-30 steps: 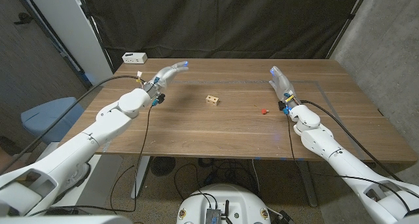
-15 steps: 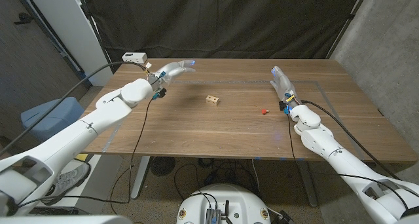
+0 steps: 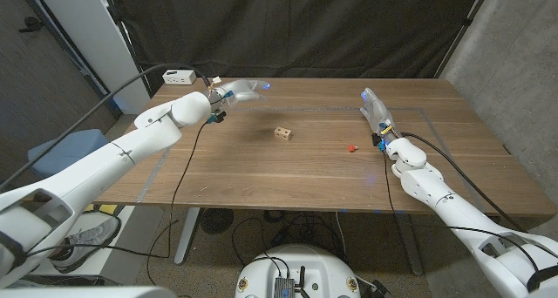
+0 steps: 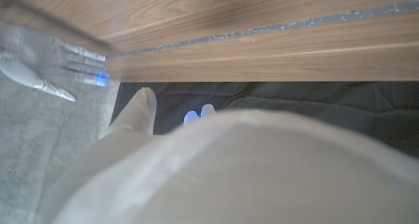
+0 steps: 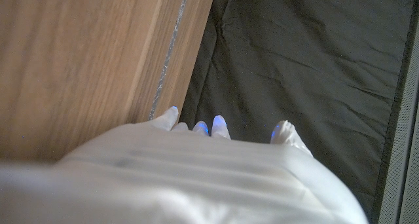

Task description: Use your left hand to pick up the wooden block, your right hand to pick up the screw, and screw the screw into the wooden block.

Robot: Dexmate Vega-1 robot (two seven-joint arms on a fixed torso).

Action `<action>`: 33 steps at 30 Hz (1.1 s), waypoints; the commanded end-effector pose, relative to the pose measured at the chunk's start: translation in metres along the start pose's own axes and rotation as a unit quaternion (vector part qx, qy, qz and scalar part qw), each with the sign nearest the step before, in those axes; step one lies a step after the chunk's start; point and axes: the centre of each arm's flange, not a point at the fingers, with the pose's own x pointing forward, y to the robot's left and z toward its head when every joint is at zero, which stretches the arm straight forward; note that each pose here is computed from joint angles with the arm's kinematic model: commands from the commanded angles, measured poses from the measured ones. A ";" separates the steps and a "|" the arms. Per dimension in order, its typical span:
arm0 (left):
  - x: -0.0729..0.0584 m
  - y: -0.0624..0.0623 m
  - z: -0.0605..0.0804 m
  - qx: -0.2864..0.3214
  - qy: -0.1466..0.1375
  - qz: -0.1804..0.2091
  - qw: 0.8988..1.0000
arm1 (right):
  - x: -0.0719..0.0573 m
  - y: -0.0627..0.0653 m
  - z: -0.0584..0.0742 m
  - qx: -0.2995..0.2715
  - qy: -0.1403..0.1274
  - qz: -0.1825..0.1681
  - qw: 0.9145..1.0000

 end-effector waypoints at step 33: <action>-0.003 -0.015 0.058 0.294 -0.023 -0.016 0.956 | -0.007 -0.010 0.004 -0.013 -0.009 -0.003 1.000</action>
